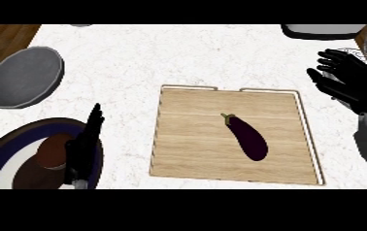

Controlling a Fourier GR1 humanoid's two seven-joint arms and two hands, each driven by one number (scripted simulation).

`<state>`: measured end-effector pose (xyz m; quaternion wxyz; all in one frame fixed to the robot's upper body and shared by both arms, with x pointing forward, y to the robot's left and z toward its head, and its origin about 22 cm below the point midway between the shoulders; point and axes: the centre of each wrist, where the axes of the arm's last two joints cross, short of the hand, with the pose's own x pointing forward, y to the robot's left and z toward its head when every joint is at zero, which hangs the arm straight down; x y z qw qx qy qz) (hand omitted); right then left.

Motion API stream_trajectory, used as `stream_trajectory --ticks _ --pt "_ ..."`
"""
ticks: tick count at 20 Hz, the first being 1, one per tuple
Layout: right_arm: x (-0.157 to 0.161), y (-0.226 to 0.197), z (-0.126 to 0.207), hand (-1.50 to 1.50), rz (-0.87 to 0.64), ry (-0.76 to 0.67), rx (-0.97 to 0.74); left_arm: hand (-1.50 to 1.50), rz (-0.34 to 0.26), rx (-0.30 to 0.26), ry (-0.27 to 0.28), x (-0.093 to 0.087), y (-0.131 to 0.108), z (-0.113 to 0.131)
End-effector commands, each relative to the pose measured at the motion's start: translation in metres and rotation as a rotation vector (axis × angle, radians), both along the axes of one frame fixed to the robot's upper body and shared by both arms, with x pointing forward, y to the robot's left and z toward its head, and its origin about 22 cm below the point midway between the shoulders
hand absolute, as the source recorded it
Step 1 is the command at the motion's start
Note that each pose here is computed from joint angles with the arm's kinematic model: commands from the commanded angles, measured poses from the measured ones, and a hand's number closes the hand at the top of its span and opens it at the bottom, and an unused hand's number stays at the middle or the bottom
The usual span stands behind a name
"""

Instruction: Pick the eggplant from the tray and place it in the tiered basket

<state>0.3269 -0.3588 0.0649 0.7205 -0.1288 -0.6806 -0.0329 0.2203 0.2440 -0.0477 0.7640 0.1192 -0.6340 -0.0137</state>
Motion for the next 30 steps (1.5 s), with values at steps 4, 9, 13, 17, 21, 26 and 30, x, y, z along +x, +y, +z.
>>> stream_trajectory --ticks 4,9,13,17,21,26,30 --pt "-0.017 0.022 -0.036 -1.5 -0.135 0.039 0.253 0.0 0.021 0.004 0.068 -0.004 0.015 -0.002" --pt "-0.005 -0.002 0.03 -1.5 0.085 0.183 0.092 0.0 0.019 -0.026 0.082 -0.011 -0.013 -0.011" --pt "-0.007 0.019 0.047 -1.5 0.343 0.43 -0.091 0.0 0.015 -0.011 0.079 -0.004 0.005 -0.003" --pt "0.0 0.031 0.091 -1.5 0.48 0.502 -0.318 0.0 -0.004 -0.01 0.092 -0.007 0.001 -0.003" --pt "0.004 0.061 0.119 -1.5 0.508 0.576 -0.522 0.0 0.001 -0.002 0.074 -0.001 0.0 -0.004" --pt "-0.001 0.108 0.11 -1.5 0.471 0.584 -0.575 0.0 -0.008 -0.028 0.086 -0.013 0.007 -0.007" --pt "0.0 0.118 0.094 -1.5 0.472 0.624 -0.622 0.0 0.007 -0.001 0.069 -0.012 0.016 -0.008"
